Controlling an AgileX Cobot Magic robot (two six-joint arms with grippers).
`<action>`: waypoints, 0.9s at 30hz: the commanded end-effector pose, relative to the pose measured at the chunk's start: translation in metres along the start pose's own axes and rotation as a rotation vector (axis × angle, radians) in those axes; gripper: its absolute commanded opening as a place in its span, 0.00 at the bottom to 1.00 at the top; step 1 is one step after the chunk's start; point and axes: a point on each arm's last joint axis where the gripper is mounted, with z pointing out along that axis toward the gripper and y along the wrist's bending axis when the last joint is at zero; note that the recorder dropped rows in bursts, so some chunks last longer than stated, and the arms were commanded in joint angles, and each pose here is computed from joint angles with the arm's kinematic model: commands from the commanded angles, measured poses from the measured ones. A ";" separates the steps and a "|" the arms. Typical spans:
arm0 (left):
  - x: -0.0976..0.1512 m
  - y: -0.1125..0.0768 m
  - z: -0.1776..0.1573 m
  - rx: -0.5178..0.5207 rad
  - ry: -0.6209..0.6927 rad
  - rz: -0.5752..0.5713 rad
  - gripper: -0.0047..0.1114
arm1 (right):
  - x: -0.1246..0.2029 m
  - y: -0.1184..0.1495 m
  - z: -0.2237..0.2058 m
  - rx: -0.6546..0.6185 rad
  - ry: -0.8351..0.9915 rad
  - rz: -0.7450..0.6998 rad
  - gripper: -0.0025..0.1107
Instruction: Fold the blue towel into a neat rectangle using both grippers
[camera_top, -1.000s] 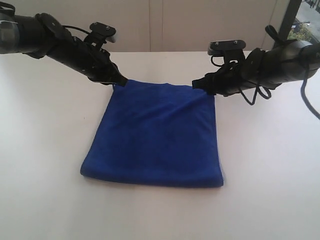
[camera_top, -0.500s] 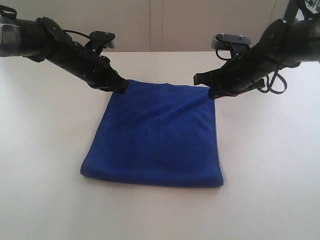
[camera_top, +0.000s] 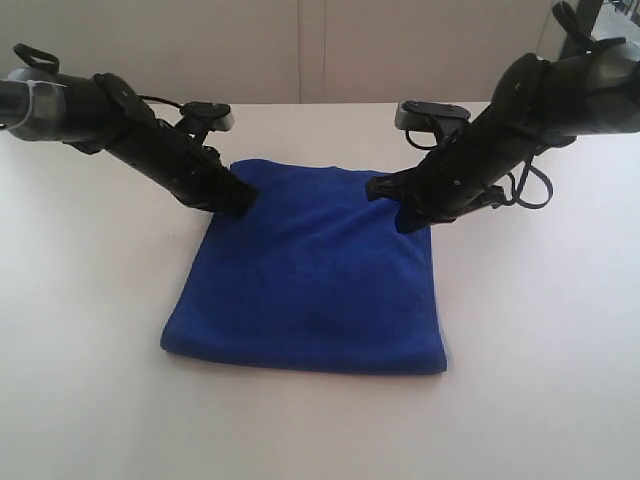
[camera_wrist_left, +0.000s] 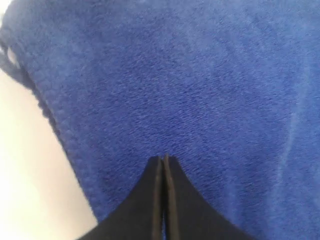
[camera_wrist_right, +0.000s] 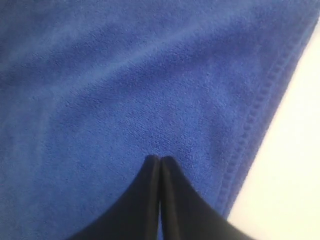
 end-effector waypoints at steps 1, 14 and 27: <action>0.010 0.005 0.010 0.011 0.035 -0.026 0.04 | 0.000 0.001 -0.001 -0.005 0.005 0.003 0.02; 0.026 0.022 0.006 -0.055 0.176 -0.167 0.04 | -0.007 -0.003 -0.001 0.033 -0.073 0.080 0.02; 0.026 0.021 0.006 -0.042 0.175 -0.187 0.04 | -0.009 -0.012 0.025 0.041 -0.136 0.164 0.02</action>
